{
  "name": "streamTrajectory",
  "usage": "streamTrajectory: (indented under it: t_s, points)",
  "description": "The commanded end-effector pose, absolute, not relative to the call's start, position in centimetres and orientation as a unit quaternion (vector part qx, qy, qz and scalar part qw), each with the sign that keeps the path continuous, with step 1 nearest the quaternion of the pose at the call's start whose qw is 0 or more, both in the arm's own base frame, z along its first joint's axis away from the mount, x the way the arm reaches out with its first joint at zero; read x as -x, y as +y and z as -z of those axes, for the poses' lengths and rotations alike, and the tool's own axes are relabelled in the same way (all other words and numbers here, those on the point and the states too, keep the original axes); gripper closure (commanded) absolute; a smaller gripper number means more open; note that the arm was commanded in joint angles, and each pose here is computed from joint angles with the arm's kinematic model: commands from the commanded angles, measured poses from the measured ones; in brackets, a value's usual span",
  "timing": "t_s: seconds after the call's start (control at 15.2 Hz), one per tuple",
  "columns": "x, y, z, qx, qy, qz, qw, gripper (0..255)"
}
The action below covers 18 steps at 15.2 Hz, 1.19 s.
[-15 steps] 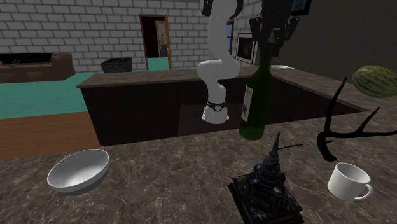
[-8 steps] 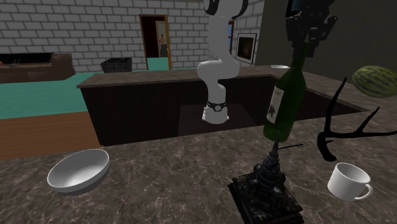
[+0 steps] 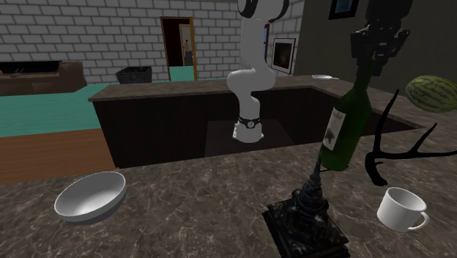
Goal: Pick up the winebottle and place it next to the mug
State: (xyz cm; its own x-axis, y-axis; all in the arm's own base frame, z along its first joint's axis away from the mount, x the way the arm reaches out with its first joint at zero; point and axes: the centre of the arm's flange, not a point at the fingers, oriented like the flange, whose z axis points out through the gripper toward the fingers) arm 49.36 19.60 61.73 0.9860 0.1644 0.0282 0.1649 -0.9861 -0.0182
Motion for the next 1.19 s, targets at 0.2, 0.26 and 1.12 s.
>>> streamTrajectory:
  t_s: [0.2, 0.26, 1.12]
  points:
    - [-49.4, 19.6, -59.2, 0.996, -0.082, 0.014, 0.010, 255]
    - [-49.4, 19.6, -58.6, 0.996, -0.082, 0.014, 0.010, 255]
    - [-49.4, 19.6, -51.8, 0.996, -0.082, 0.014, 0.010, 255]
